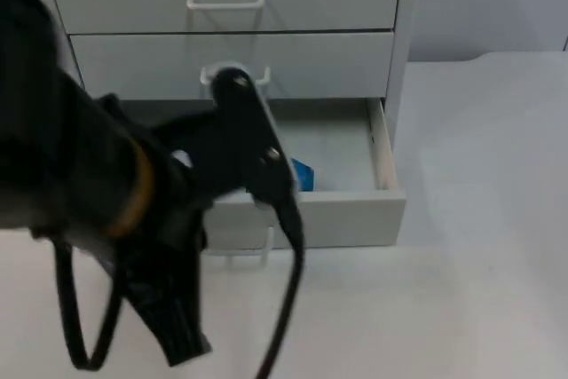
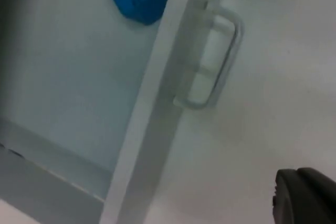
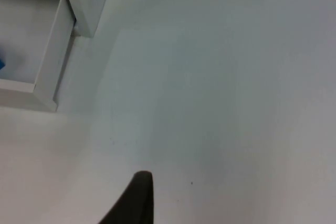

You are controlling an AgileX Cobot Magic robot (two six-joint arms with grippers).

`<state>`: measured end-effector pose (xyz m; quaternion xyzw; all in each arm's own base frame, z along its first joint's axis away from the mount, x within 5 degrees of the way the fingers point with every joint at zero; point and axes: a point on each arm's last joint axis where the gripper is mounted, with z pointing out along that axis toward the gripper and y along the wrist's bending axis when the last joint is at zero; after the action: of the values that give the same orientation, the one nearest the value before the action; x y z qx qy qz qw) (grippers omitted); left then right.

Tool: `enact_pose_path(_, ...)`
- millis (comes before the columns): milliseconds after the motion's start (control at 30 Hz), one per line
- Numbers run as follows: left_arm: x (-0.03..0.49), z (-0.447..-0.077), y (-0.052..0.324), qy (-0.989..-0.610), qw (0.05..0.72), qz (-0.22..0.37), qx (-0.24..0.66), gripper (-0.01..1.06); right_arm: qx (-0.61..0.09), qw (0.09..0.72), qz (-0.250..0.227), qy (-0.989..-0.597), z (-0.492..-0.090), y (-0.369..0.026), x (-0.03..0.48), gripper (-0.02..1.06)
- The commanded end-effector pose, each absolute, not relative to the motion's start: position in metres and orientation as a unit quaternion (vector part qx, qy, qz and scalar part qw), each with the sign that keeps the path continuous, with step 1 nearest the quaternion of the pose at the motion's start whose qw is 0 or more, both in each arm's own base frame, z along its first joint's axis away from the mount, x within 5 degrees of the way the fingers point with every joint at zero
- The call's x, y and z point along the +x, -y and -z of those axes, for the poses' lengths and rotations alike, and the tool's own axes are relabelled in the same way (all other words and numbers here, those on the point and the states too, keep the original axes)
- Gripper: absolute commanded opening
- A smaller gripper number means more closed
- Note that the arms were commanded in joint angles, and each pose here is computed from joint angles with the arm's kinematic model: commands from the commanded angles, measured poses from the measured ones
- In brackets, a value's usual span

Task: Open the drawer with the left hand, place the block into the drawer with the right hand, then close the drawer with the left hand.

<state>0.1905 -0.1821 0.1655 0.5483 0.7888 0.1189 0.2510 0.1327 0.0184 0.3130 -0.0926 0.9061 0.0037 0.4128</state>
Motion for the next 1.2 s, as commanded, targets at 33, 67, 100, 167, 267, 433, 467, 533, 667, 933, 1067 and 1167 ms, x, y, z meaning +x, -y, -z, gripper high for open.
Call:
enact_pose_path(33, 0.195, -0.155, 0.193, -0.773, 0.283, -0.161, 0.545, 0.0, -0.094, 0.417, 0.002, -0.904, -0.314, -0.017, 0.132, 1.05)
enact_pose_path(67, 0.198, -0.147, 0.196, -0.758, 0.29, -0.192, 0.552, 0.0, -0.094, 0.417, 0.002, -0.904, -0.314, -0.017, 0.132, 1.05)
enact_pose_path(100, 0.198, -0.142, 0.199, -0.751, 0.293, -0.2, 0.557, 0.0, -0.094, 0.417, 0.002, -0.904, -0.314, -0.017, 0.132, 1.05)
enact_pose_path(167, 0.199, -0.132, 0.202, -0.738, 0.289, -0.206, 0.573, 0.0, -0.094, 0.419, 0.002, -0.903, -0.314, -0.017, 0.132, 1.05)
enact_pose_path(267, 0.201, -0.12, 0.205, -0.734, 0.285, -0.212, 0.579, 0.0, -0.094, 0.42, 0.003, -0.902, -0.315, -0.017, 0.132, 1.05)
enact_pose_path(433, 0.205, -0.109, 0.21, -0.714, 0.302, -0.217, 0.593, 0.0, -0.095, 0.423, 0.004, -0.901, -0.315, -0.017, 0.133, 1.05)
enact_pose_path(467, 0.207, -0.107, 0.211, -0.709, 0.309, -0.218, 0.596, 0.0, -0.095, 0.424, 0.004, -0.901, -0.315, -0.017, 0.133, 1.05)
enact_pose_path(533, 0.209, -0.105, 0.212, -0.708, 0.32, -0.225, 0.588, 0.0, -0.095, 0.425, 0.005, -0.9, -0.315, -0.017, 0.133, 1.05)
enact_pose_path(667, 0.214, -0.099, 0.211, -0.717, 0.321, -0.244, 0.568, 0.0, -0.095, 0.428, 0.005, -0.899, -0.316, -0.017, 0.133, 1.05)
enact_pose_path(933, 0.238, -0.085, 0.2, -0.75, 0.304, -0.253, 0.53, 0.0, -0.096, 0.431, 0.005, -0.897, -0.316, -0.017, 0.134, 1.05)
enact_pose_path(1067, 0.255, -0.084, 0.196, -0.763, 0.304, -0.258, 0.509, 0.0, -0.096, 0.435, 0.005, -0.895, -0.317, -0.017, 0.134, 1.05)
enact_pose_path(1167, 0.267, -0.088, 0.196, -0.77, 0.313, -0.259, 0.492, 0.0, -0.096, 0.437, 0.005, -0.894, -0.317, -0.017, 0.135, 1.05)
